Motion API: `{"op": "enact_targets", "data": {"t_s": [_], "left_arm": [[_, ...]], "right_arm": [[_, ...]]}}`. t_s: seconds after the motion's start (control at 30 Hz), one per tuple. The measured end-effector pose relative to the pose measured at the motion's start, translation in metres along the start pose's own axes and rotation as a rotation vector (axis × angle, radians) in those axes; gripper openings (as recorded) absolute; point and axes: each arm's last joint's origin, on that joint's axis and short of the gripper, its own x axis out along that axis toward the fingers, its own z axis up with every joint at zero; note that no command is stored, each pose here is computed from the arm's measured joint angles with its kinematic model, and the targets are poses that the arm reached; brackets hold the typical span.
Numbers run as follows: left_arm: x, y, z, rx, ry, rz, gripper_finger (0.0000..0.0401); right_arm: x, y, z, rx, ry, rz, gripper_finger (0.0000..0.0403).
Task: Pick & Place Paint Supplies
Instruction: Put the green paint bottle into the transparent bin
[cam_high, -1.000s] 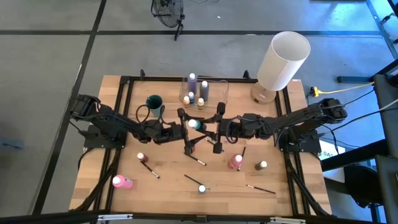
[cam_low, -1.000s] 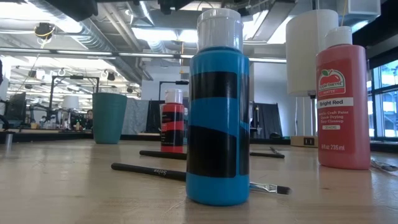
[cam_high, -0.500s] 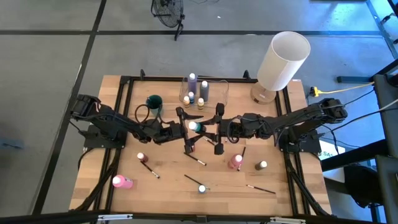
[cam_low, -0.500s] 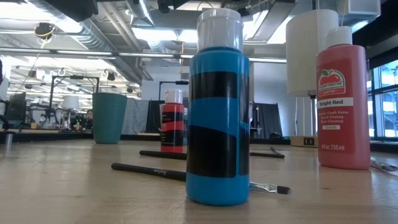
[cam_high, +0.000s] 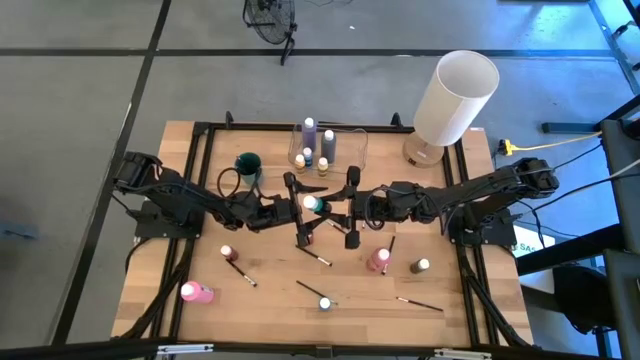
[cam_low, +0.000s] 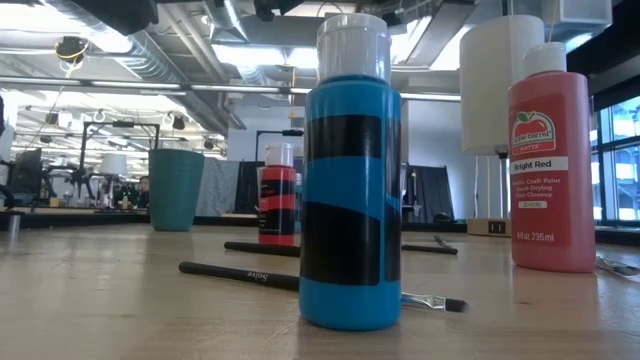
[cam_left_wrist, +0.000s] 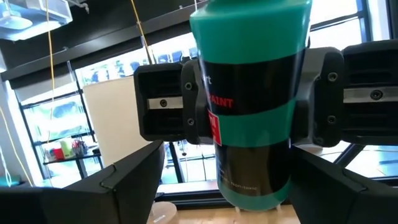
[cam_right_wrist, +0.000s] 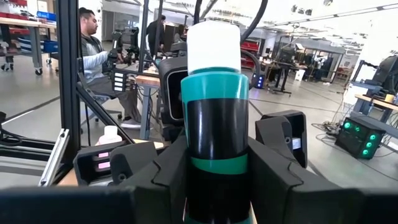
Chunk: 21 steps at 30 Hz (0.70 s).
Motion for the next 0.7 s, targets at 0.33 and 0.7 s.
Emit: {"op": "enact_targets", "data": {"t_s": [0.33, 0.7], "left_arm": [[0.0002, -0.0008, -0.001, 0.006, 0.012, -0.007, 0.0196], [0.0001, -0.0016, -0.0029, 0.011, 0.029, -0.019, 0.0133]], "right_arm": [[0.0002, 0.0, -0.0019, -0.004, 0.018, -0.005, 0.0133], [0.0, 0.0002, -0.0048, -0.01, 0.045, -0.002, 0.0152]]}}
